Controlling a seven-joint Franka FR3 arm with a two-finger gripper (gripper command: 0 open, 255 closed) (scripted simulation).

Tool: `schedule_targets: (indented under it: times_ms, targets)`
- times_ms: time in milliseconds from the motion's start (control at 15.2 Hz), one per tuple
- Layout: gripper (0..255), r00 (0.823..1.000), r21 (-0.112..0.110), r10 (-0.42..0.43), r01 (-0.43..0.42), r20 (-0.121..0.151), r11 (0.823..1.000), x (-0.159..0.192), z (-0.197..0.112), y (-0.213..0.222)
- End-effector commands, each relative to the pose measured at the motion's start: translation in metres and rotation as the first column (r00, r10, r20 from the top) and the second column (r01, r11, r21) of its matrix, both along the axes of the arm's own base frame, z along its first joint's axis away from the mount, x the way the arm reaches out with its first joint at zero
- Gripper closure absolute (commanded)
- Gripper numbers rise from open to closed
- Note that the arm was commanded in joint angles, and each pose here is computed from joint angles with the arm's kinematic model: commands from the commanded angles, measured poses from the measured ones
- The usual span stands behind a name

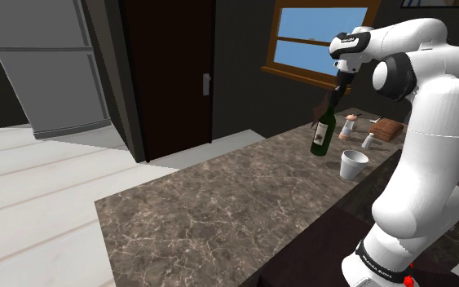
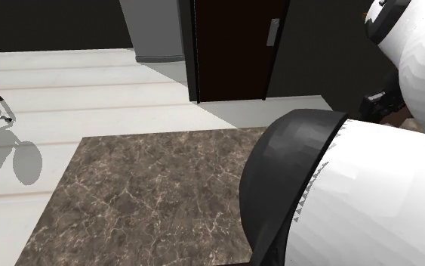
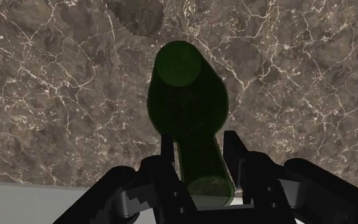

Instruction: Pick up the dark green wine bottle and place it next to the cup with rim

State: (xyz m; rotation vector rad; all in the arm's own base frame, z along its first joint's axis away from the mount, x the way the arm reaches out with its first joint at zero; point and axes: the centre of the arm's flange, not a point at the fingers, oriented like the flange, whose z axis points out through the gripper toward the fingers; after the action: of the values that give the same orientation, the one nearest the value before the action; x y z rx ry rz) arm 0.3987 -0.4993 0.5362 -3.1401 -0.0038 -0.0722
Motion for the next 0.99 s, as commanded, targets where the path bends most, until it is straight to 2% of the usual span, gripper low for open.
schedule_targets:
  times_ms: [0,660,924]
  targets:
    - [255,1.000,-0.001,0.000,0.000,0.001,1.000,0.000,-0.011,0.000]
    - [255,1.000,-0.001,0.000,0.000,0.001,1.000,0.000,-0.064,0.000]
    - [255,1.000,-0.001,0.000,0.000,0.001,1.000,0.000,-0.064,0.000]
